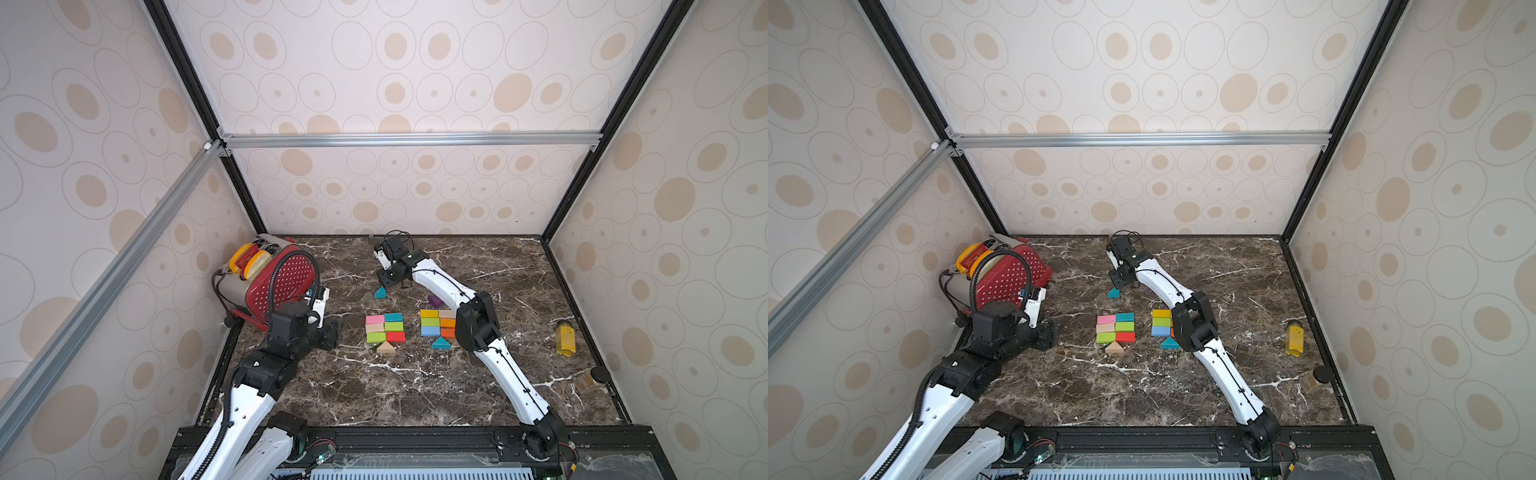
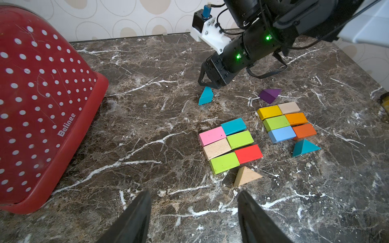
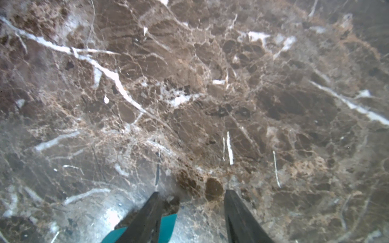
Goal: Assemble a piece of candy with building blocks
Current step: Assemble the building block at the center of the board.
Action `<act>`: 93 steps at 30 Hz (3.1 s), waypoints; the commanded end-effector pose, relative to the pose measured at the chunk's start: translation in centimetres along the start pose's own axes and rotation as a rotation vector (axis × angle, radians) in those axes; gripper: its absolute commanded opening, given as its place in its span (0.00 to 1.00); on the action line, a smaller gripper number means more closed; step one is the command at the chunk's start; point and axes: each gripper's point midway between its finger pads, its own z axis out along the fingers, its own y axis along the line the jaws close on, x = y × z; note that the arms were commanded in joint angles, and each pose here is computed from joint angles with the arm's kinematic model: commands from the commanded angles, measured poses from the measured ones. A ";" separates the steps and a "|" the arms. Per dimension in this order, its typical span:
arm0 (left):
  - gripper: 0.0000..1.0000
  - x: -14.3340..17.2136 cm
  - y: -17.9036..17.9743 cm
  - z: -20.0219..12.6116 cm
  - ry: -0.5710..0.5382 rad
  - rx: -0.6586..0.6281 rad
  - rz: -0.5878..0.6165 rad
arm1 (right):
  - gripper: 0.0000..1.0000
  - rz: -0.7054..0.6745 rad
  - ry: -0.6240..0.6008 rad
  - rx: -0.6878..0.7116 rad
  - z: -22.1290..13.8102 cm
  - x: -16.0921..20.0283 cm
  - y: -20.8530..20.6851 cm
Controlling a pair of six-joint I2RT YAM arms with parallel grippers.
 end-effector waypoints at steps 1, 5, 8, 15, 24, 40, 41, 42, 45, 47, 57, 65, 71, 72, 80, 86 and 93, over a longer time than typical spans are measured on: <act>0.66 -0.6 0.1 -0.3 -0.025 -0.006 -0.003 | 0.49 0.009 0.061 -0.009 -1.4 1.5 0.3; 0.67 -0.5 0.2 -0.3 -0.022 -0.007 -0.004 | 0.49 0.008 0.069 -0.022 -2.7 1.9 0.5; 0.67 -0.5 0.2 -0.3 -0.022 -0.008 -0.001 | 0.50 -0.008 0.049 -0.011 -4.0 1.3 0.4; 0.67 -0.5 0.2 -0.3 -0.024 -0.009 0.002 | 0.53 -0.019 0.031 -0.089 -3.8 0.9 1.5; 0.67 -0.5 0.2 -0.2 -0.022 -0.008 0.001 | 0.48 -0.030 0.049 -0.097 -2.7 1.6 1.5; 0.68 -0.4 0.2 0.0 -0.015 -0.008 0.004 | 0.55 -0.111 0.012 -0.333 -2.2 1.0 5.9; 0.68 -0.4 0.2 0.0 -0.014 -0.007 0.005 | 0.54 -0.108 0.025 -0.339 -2.1 1.3 6.0; 0.68 -0.4 0.2 0.0 -0.014 -0.008 0.004 | 0.52 -0.106 0.033 -0.344 -1.9 1.5 6.1; 0.68 -0.4 0.1 0.1 -0.011 -0.005 0.003 | 0.50 -0.109 0.042 -0.339 -1.7 1.9 6.0; 0.68 -0.4 0.1 0.0 -0.012 -0.006 0.003 | 0.50 -0.121 0.052 -0.320 -1.5 2.2 5.8; 0.68 -0.4 0.1 0.0 -0.012 -0.004 0.005 | 0.48 -0.140 0.095 -0.295 -0.6 3.6 5.4; 0.68 -0.3 0.0 0.1 -0.011 0.005 0.012 | 0.37 -0.182 0.096 -0.379 -0.9 3.9 7.0; 0.68 -0.3 0.0 0.1 -0.008 0.005 0.009 | 0.35 -0.217 0.126 -0.409 -1.0 5.0 7.5; 0.68 -0.3 -0.1 0.1 -0.008 0.007 0.010 | 0.35 -0.220 0.129 -0.408 -1.0 5.1 7.5; 0.68 -0.3 -0.1 0.2 -0.005 0.009 0.009 | 0.34 -0.217 0.153 -0.409 -1.2 5.9 7.6; 0.68 -0.3 -0.1 0.2 -0.004 0.011 0.009 | 0.34 -0.228 0.155 -0.438 -1.6 6.3 8.5; 0.68 -0.2 -0.2 0.3 -0.002 0.012 0.011 | 0.32 -0.257 0.175 -0.438 -1.9 6.9 8.6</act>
